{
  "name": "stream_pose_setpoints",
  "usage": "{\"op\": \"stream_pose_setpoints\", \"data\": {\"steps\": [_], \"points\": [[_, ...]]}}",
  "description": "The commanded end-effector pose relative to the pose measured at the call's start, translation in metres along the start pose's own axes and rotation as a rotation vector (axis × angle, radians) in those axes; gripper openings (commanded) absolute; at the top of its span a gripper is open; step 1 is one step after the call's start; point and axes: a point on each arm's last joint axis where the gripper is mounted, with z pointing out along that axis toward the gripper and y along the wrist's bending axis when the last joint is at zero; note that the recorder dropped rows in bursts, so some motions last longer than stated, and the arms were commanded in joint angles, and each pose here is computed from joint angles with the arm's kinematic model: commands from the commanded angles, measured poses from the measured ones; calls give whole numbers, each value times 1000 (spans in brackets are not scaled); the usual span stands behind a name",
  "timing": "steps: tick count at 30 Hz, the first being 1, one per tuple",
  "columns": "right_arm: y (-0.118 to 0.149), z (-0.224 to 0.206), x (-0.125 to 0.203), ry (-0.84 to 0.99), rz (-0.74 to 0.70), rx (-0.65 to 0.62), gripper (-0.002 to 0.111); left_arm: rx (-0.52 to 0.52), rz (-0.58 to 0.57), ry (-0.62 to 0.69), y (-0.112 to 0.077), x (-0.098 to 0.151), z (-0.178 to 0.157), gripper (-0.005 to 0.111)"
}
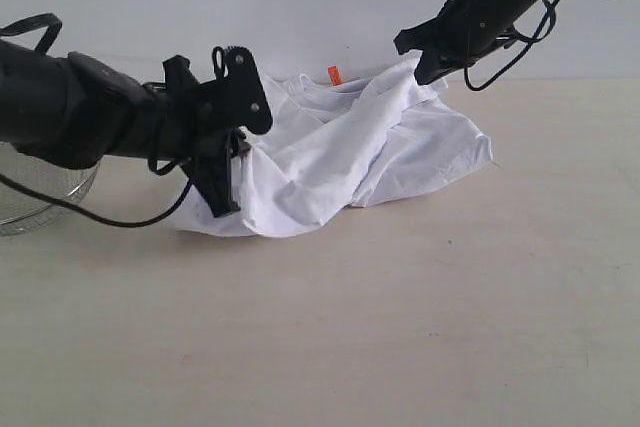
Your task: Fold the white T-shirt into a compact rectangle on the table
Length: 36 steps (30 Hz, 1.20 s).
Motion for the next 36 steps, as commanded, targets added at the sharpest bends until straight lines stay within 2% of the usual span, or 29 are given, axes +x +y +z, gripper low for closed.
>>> {"op": "stream_pose_setpoints", "data": {"steps": [1, 5, 8, 10, 14, 17, 20, 25, 28, 32, 36], "points": [[-1, -5, 2, 32, -17, 3, 0, -160, -47, 54, 25, -4, 19, 4], [-7, -5, 7, 90, -45, 65, 0, -241, -103, 78, 52, 4, 41, 4], [-6, -6, 11, 136, -41, 58, 0, -302, -222, 53, 80, 9, 56, 4], [-5, -6, 13, 152, -35, 43, 0, -325, -268, 29, 91, 7, 68, 4], [-3, -7, 16, 191, -33, 28, 0, -335, -285, 29, 96, 12, 95, 4], [-3, -7, 16, 192, -33, 27, 0, -350, -290, 47, 97, 19, 104, 4], [-3, -7, 16, 194, -33, 27, 0, -396, -305, 73, 107, 31, 110, 4], [-3, -7, 16, 194, -31, 23, 0, -387, -370, 26, 124, 37, 113, 4], [-2, -6, 16, 193, -34, 23, 0, -364, -385, -23, 132, 32, 113, 4], [-2, -6, 16, 190, -34, 25, 0, -287, -397, -70, 127, 26, 118, 4], [-2, -6, 16, 196, -34, 22, 0, -276, -443, -65, 122, 30, 124, 4]]}}
